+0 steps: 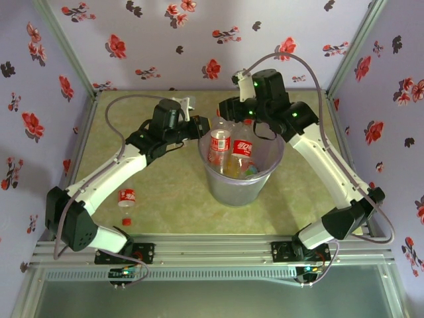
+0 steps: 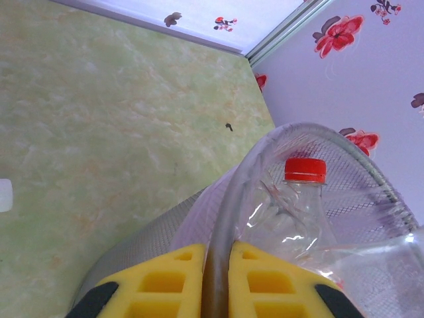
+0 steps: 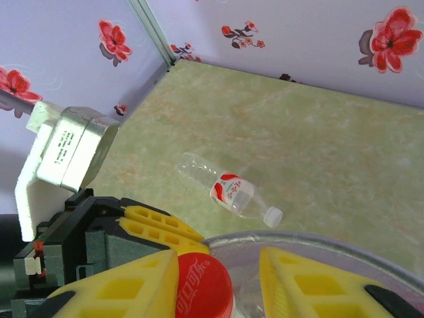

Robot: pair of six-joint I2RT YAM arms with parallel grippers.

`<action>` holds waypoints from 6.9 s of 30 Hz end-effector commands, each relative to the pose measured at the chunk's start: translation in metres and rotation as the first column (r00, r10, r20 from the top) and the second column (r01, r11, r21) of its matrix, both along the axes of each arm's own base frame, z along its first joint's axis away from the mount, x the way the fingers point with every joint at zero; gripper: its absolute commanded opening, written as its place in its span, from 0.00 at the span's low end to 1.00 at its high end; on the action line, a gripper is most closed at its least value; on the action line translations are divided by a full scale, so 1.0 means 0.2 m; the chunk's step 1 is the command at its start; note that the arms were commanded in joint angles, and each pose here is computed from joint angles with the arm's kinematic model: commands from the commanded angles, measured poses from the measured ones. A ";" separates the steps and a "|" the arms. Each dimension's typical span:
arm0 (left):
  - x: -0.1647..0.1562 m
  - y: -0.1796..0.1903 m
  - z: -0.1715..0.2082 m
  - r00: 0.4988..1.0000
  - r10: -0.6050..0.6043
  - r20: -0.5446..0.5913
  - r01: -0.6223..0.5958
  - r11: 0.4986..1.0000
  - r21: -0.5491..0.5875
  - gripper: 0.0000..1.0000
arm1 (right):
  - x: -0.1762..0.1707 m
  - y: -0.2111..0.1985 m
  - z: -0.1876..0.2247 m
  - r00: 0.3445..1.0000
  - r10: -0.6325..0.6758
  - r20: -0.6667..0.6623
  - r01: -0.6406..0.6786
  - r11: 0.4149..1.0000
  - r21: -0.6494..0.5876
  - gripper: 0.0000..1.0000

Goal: Put the plastic bottles in the bin

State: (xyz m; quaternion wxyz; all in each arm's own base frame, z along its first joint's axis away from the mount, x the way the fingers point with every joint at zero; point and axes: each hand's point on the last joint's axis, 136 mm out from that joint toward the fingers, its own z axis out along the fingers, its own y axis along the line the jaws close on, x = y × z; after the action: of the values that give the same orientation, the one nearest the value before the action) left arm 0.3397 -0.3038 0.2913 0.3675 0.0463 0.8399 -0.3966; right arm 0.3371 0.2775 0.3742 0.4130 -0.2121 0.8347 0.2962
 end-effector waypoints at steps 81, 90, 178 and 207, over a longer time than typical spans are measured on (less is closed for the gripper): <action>-0.51 1.55 -0.50 0.707 0.694 -0.134 -0.496 0.622 0.606 1.00 | 0.08 -0.64 -0.16 0.916 -0.398 -0.046 0.401 0.913 0.074 0.86; -0.59 1.69 -0.84 0.567 0.789 -0.239 -0.527 0.570 0.631 1.00 | 0.11 -0.64 -0.22 0.917 -0.392 -0.077 0.397 0.915 0.073 0.87; 0.02 -0.78 0.62 0.815 -0.009 0.579 0.042 0.998 -0.044 0.20 | 0.00 -0.87 -0.41 0.830 -0.467 -0.304 0.510 0.857 0.078 0.32; -0.17 -0.63 0.98 0.785 -0.036 0.619 0.093 0.994 -0.061 0.99 | 0.02 -0.86 -0.33 0.853 -0.453 -0.258 0.490 0.866 0.098 0.37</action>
State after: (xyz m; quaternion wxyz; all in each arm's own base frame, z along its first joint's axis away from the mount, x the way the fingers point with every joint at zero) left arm 0.3292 -0.4579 0.4097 0.5635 0.1861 0.7062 -0.3862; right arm 0.3396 0.1105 0.2883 0.3622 0.0770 0.8855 0.2805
